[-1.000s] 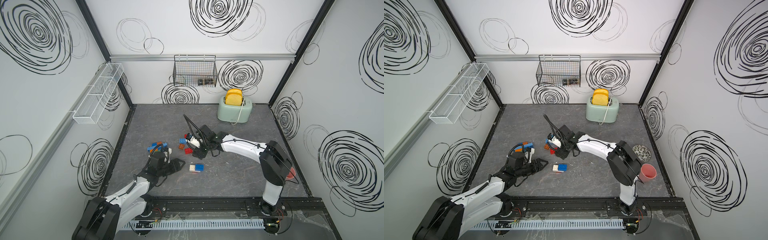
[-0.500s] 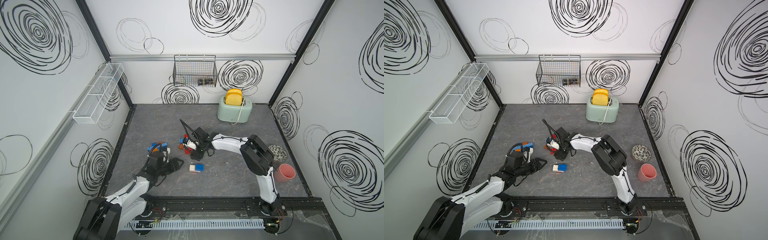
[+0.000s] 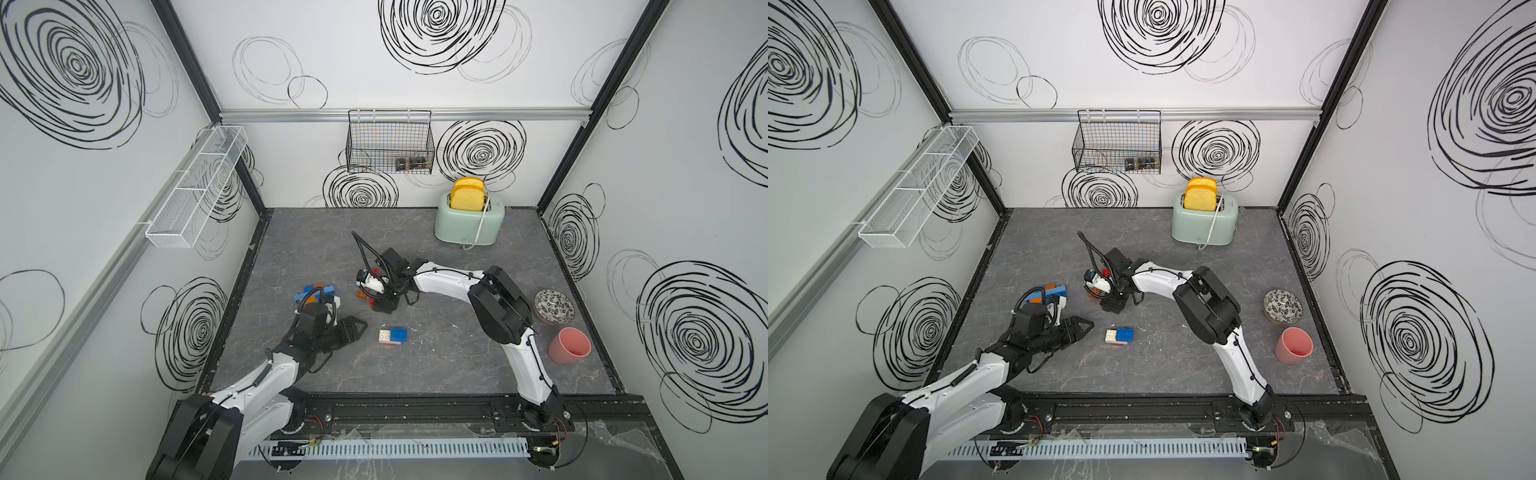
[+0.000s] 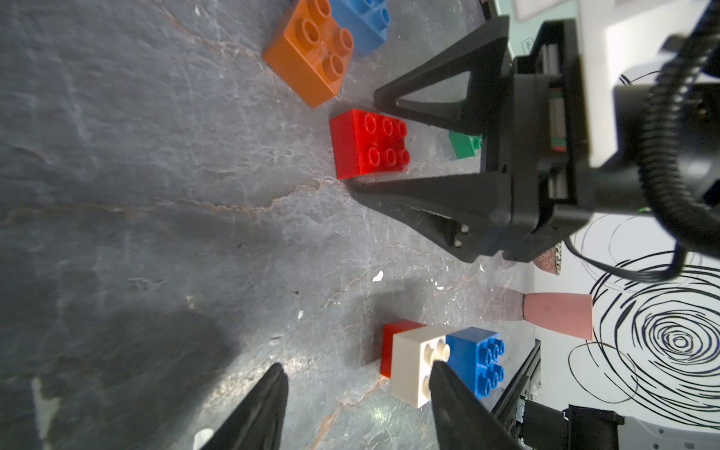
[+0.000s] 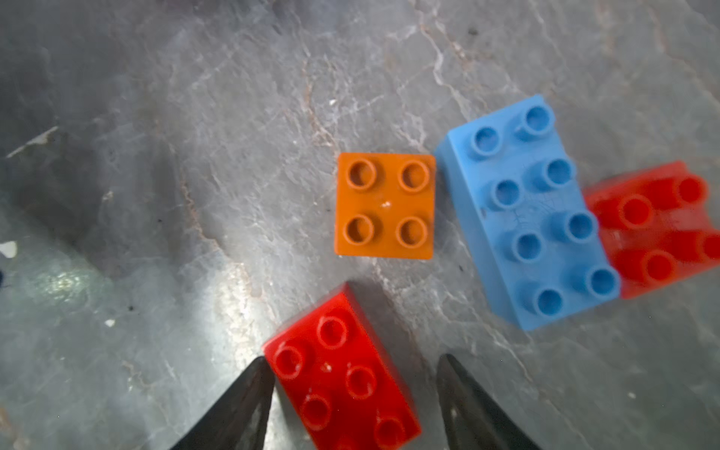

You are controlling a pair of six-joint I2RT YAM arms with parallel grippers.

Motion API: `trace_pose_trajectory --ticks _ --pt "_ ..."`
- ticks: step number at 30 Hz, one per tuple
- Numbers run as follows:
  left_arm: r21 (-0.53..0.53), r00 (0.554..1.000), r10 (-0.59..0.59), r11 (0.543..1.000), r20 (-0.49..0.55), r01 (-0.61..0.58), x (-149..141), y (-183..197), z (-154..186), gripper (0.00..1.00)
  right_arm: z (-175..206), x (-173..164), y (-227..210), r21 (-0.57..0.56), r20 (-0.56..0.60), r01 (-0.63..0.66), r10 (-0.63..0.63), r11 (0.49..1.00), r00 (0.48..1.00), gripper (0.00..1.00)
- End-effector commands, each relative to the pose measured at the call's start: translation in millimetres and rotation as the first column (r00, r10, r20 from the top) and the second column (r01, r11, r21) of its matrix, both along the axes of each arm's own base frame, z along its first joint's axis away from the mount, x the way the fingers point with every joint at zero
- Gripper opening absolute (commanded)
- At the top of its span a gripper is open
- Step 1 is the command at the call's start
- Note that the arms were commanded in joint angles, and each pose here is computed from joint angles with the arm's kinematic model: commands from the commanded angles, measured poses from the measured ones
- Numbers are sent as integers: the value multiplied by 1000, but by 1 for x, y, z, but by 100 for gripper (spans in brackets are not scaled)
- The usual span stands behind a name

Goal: Assemble a heart with lego
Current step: Pick up the lego brick from the center of the board.

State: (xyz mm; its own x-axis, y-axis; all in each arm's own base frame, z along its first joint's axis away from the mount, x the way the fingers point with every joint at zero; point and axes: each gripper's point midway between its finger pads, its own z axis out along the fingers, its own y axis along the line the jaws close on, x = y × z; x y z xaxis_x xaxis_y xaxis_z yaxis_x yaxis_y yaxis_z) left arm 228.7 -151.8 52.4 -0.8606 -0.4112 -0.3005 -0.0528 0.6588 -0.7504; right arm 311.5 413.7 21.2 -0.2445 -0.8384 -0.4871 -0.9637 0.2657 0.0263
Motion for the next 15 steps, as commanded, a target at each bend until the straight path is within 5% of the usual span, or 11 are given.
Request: trace_pose_trajectory --ticks 1,15 --pt "-7 999 5 1000 53 -5 11 0 14 63 -11 -29 3 -41 -76 -77 73 996 994 65" --pt "-3 999 17 1000 50 -17 10 2 13 62 -7 -46 5 -91 -122 -46 35 995 992 38"
